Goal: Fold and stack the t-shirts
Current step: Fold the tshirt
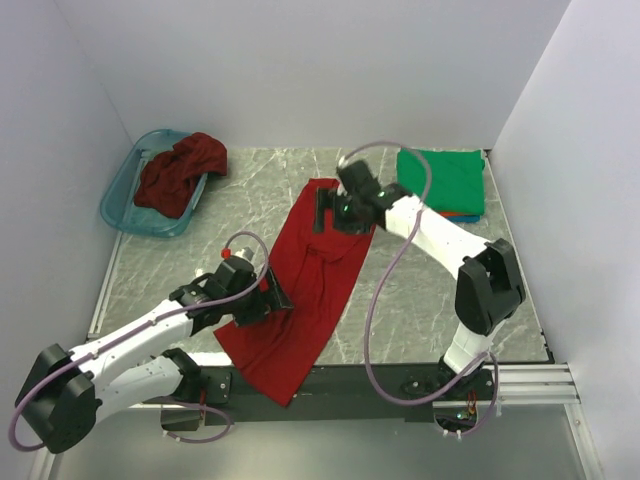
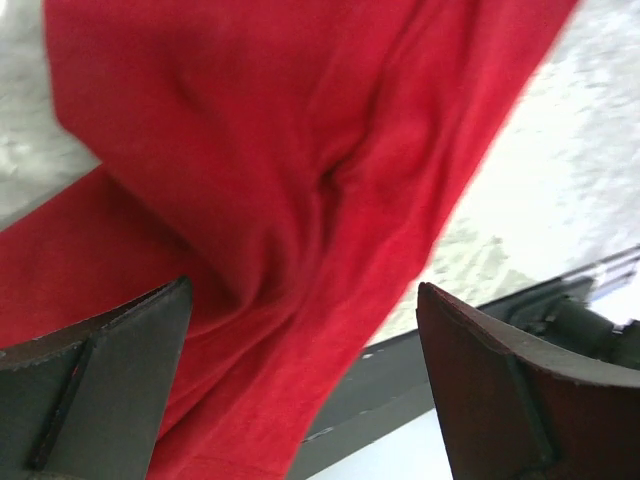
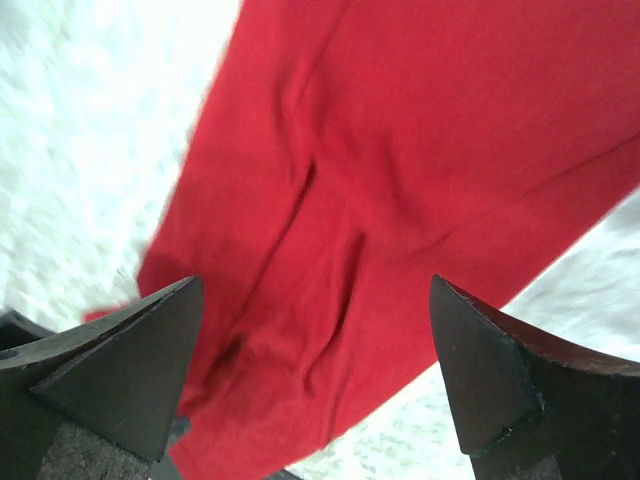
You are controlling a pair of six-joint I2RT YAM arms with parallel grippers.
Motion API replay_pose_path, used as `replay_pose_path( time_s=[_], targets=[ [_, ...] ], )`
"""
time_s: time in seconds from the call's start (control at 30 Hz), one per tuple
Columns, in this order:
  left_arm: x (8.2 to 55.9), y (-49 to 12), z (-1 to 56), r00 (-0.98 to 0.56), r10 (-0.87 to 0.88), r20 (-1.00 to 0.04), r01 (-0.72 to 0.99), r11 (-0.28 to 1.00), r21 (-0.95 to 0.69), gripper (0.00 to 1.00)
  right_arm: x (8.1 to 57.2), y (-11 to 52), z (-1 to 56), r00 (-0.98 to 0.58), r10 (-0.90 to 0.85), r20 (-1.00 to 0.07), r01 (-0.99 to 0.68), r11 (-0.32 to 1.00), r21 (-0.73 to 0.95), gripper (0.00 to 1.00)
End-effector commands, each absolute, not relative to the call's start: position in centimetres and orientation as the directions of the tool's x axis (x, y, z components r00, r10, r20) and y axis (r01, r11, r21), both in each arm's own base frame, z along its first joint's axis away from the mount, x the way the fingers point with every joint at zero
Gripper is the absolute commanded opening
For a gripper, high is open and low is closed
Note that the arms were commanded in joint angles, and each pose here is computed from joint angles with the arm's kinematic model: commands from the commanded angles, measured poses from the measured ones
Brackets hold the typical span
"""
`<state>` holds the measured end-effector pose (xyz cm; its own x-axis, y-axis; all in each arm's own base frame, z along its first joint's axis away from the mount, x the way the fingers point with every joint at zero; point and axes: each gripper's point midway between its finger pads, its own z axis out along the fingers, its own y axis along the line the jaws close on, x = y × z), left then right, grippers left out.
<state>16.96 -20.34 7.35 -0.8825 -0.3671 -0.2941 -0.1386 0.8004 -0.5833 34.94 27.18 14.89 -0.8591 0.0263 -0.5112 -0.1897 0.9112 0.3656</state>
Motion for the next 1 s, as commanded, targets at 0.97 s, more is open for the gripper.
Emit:
replay_pose_path(
  time_s=[0.97],
  targets=[
    [17.3, -19.7, 4.0, -0.881, -0.364, -0.303, -0.164, 0.834, -0.526, 0.99, 35.1, 26.6, 0.3, -0.94, 0.105, -0.324, 0.022, 0.968, 0.251, 1.0]
  ],
)
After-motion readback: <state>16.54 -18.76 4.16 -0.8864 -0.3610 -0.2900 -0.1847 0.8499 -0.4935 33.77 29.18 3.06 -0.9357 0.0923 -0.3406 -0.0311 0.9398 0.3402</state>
